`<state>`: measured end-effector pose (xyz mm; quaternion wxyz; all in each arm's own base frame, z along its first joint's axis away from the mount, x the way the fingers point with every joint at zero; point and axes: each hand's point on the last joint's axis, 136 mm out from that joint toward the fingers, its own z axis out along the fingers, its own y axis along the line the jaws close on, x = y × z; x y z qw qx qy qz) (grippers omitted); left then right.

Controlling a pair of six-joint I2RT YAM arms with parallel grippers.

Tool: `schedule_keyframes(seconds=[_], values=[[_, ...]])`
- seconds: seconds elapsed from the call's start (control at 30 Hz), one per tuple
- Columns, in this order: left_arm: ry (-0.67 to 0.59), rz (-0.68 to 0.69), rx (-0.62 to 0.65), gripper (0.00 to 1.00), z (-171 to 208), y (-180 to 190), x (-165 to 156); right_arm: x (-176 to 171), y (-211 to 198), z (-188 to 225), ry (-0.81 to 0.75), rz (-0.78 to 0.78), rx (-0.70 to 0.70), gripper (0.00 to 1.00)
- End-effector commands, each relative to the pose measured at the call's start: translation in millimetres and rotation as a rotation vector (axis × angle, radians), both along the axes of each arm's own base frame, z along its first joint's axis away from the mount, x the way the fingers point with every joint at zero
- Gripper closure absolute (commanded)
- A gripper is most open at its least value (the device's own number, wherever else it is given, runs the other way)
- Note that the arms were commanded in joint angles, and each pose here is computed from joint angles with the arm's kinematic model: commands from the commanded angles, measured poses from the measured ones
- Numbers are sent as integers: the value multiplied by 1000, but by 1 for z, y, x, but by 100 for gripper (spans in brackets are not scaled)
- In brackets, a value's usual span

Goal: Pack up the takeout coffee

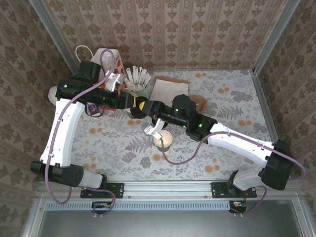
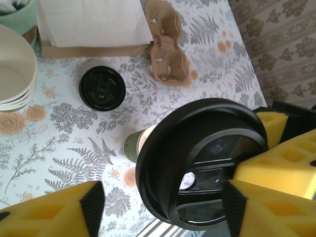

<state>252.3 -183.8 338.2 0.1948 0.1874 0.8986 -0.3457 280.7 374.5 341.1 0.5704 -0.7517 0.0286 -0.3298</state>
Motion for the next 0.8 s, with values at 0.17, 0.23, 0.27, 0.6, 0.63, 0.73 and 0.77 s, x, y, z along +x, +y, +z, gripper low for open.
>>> schedule_keyframes(seconds=[0.17, 0.23, 0.27, 0.6, 0.63, 0.73, 0.77], values=[[26, -90, -36, 47, 1, -13, -7, 3, -5, 6, -105, -6, -63, 86], [39, -109, -52, 53, 1, -16, -8, 3, -4, 8, -110, -3, -56, 86], [43, -119, -56, 56, 1, -18, -8, 2, -4, 9, -111, 0, -56, 86], [30, -162, 30, 71, -9, -20, -11, -2, -4, 6, -60, 0, -86, 85], [27, -171, 43, 71, -11, -21, -12, -3, -4, 8, -57, 0, -83, 85], [20, -184, 53, 71, -12, -25, -12, -6, -2, 9, -60, 8, -79, 85], [17, -183, 51, 71, -12, -26, -11, -7, -1, 8, -57, 11, -82, 85]])
